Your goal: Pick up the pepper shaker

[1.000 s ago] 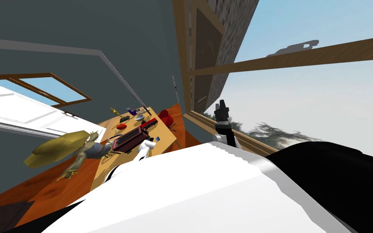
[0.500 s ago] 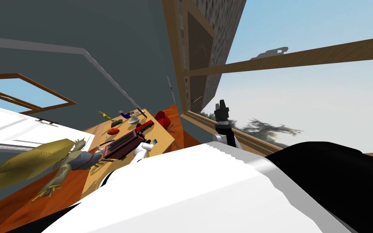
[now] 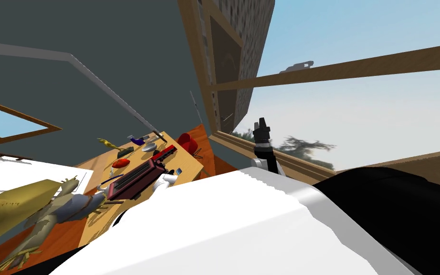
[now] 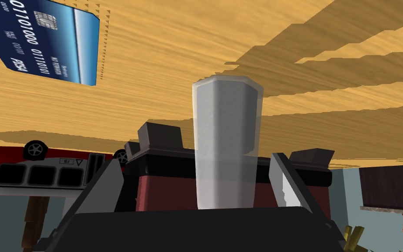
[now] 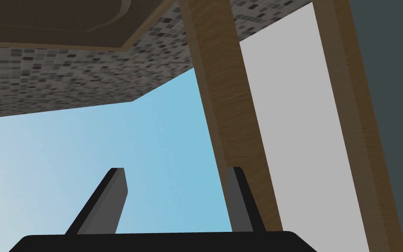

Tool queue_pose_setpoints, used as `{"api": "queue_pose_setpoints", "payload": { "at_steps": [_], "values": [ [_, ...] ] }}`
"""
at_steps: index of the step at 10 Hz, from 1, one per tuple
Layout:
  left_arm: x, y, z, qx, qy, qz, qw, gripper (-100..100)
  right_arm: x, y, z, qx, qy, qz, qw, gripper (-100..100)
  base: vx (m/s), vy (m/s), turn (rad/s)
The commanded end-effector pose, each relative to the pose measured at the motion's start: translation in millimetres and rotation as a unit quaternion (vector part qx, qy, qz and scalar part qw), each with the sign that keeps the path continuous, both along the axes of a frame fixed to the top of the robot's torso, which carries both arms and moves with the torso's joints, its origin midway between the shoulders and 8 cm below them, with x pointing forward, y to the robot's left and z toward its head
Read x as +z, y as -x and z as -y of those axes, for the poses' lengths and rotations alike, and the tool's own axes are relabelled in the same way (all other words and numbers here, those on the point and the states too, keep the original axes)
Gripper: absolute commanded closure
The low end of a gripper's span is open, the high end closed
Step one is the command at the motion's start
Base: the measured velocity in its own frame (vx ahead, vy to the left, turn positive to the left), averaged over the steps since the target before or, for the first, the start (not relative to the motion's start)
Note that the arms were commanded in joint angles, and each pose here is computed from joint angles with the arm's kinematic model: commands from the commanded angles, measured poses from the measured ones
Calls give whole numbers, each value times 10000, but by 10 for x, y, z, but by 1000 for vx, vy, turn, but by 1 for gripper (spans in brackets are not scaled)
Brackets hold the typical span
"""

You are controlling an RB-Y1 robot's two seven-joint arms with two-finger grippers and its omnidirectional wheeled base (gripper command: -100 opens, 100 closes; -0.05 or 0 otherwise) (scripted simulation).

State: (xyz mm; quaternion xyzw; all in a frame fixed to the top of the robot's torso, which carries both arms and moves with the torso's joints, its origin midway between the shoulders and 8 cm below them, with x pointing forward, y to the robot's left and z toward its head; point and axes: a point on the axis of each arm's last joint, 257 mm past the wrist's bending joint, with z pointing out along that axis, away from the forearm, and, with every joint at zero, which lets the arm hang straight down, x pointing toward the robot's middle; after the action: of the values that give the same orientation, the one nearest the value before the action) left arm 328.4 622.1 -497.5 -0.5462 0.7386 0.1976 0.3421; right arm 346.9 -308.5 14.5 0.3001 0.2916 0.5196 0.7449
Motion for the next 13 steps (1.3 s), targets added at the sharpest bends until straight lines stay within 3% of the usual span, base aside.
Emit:
{"api": "queue_pose_setpoints", "payload": {
  "at_steps": [1,2,3,5,6,7,11,12,13],
  "values": [
    [-3,105,-117,97,-6,-1,10000,-100,0,0,0,0,0,0,10000,0,-13,1,-67],
    [-1,276,-246,251,-22,3,9997,-100,0,0,1,-1,0,-1,10000,0,-12,-6,-195],
    [12,259,-249,244,-30,22,9997,-100,0,0,0,0,0,0,10000,0,-10,0,-103],
    [23,624,-501,554,-72,15,9984,-100,0,0,0,0,0,0,10000,0,-10,-4,-274],
    [16,540,-426,478,-46,38,9988,-100,0,0,0,0,0,0,10000,0,-8,4,-73],
    [24,554,-439,481,-54,29,9988,100,-1,0,1,-1,0,-1,10000,0,-3,1,25],
    [21,558,-439,483,-54,23,9988,100,-1,0,1,-1,0,-1,10000,0,0,0,0],
    [21,557,-438,482,-54,24,9988,0,-1,0,1,-1,0,-1,10000,0,0,0,0],
    [8,449,-374,404,-44,9,9992,100,-1,0,1,-1,0,-1,10000,0,7,4,234]
  ]
}}
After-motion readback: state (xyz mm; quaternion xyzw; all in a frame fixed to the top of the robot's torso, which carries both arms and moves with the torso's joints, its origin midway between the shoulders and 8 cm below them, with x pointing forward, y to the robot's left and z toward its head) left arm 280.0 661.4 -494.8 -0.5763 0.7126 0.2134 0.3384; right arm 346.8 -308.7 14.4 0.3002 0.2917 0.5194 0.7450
